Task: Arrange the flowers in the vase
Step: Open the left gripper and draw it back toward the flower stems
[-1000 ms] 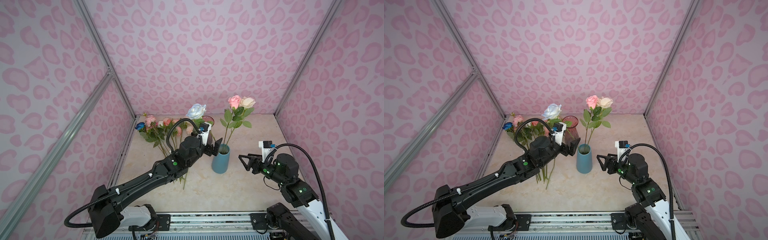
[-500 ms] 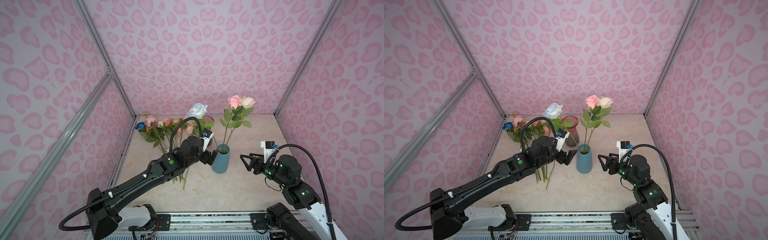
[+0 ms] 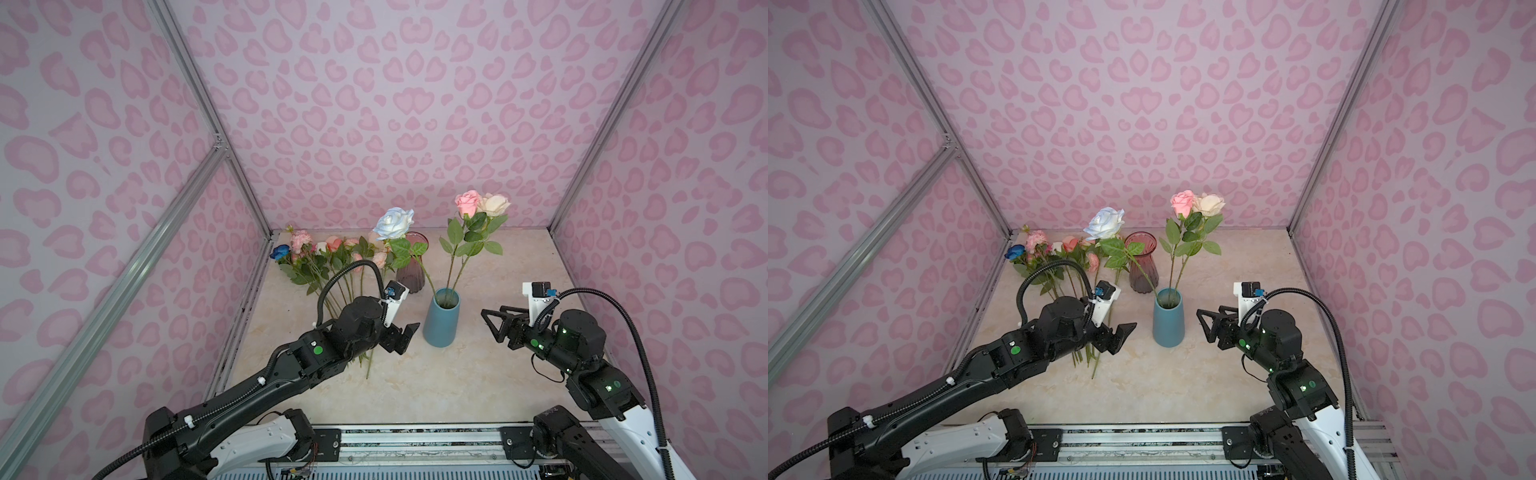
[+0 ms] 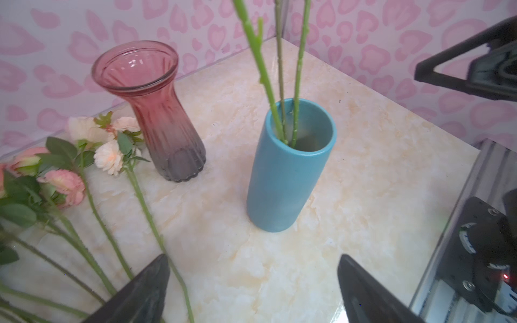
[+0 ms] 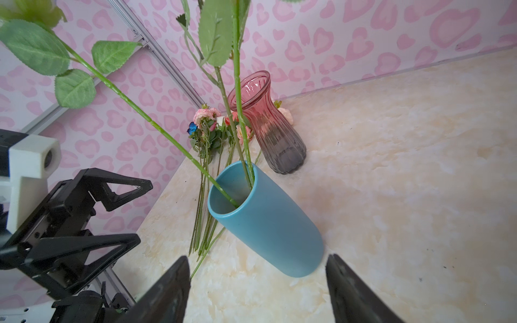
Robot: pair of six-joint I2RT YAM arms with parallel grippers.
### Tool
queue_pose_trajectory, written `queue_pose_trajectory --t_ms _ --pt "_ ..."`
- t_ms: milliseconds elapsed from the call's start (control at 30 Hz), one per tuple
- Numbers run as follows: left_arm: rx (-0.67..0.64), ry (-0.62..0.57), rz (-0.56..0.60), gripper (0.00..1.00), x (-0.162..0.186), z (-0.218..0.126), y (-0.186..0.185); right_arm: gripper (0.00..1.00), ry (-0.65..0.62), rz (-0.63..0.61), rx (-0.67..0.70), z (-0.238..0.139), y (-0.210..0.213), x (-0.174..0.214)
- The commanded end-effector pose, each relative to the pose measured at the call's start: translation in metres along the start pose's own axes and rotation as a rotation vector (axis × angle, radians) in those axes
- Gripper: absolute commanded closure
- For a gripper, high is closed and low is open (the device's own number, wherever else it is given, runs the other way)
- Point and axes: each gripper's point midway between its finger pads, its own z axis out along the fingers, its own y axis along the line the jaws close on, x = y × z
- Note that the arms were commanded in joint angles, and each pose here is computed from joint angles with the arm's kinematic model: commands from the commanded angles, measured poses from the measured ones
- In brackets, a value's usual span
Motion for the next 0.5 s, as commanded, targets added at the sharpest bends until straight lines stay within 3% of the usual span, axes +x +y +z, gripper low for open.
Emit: queue_pose_trajectory --t_ms 0,33,100,167,200,333,400,467 --pt "-0.253 -0.066 -0.140 0.21 0.006 -0.009 0.049 0.26 0.013 0.006 0.035 0.004 -0.009 0.007" --pt "-0.339 -0.085 -0.172 0.32 0.011 -0.015 0.064 0.27 0.025 0.014 0.054 0.007 -0.015 0.011" --pt "-0.448 -0.139 -0.231 0.38 0.019 -0.026 0.087 0.28 0.038 0.035 0.077 0.011 -0.023 0.019" --pt "-0.564 -0.181 -0.343 0.59 0.032 -0.040 0.117 0.29 0.037 0.061 0.083 0.015 -0.027 0.023" --pt "-0.596 -0.173 -0.390 0.62 0.039 -0.043 0.128 0.30 0.035 0.066 0.084 0.016 -0.028 0.024" --pt "-0.589 -0.046 -0.649 0.63 0.076 -0.020 0.167 0.34 0.029 0.092 0.109 0.021 -0.035 0.024" --pt "-0.593 0.043 -0.697 0.61 0.086 0.000 0.180 0.34 0.030 0.096 0.117 0.024 -0.037 0.025" --pt "-0.578 0.133 -0.675 0.52 0.085 0.026 0.187 0.34 0.040 0.096 0.113 0.026 -0.037 0.026"
